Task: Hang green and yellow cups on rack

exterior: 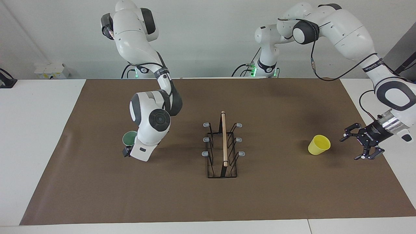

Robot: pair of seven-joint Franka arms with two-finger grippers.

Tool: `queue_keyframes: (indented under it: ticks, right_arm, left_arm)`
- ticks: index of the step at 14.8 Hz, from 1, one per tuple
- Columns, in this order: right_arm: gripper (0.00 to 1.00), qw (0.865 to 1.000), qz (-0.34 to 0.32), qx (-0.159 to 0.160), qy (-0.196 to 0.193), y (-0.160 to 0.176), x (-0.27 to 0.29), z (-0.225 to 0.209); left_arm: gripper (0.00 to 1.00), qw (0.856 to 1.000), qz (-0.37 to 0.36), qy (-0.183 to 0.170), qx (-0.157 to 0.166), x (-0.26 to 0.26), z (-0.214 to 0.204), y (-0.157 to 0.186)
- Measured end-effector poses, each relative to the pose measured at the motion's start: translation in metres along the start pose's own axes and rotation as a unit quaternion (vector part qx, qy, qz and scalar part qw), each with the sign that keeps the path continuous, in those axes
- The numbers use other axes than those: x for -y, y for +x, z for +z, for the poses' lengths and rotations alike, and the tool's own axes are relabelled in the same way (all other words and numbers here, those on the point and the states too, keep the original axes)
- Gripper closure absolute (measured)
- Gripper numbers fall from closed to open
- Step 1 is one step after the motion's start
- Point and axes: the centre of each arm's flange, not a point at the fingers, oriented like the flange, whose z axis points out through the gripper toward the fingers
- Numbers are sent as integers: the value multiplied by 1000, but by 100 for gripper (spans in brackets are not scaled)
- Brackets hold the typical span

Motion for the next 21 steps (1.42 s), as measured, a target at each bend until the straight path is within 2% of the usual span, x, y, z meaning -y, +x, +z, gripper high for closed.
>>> queue_keyframes:
  ticks: [4,6,12,17,19,20,21]
  right_arm:
    - [0,996,-91,25,-4,-1,11,19]
    - [0,990,-135,43,-9,-2,19,33]
    - [0,972,-204,103,-49,-10,32,61]
    - [0,963,-223,133,-65,-16,36,75]
    - [18,955,-246,148,-70,-19,37,81]
    - [32,952,-257,154,-69,-21,36,83]
    - [34,949,-263,157,-69,-22,35,82]
  left_arm:
    - [0,998,-51,4,39,36,14,21]
    - [0,995,-76,-10,60,49,18,27]
    - [0,982,-144,-67,97,78,40,43]
    - [0,974,-175,-86,113,95,66,37]
    - [0,971,-187,-97,113,101,76,34]
    - [0,969,-193,-104,113,102,81,31]
    - [0,968,-196,-107,113,103,85,29]
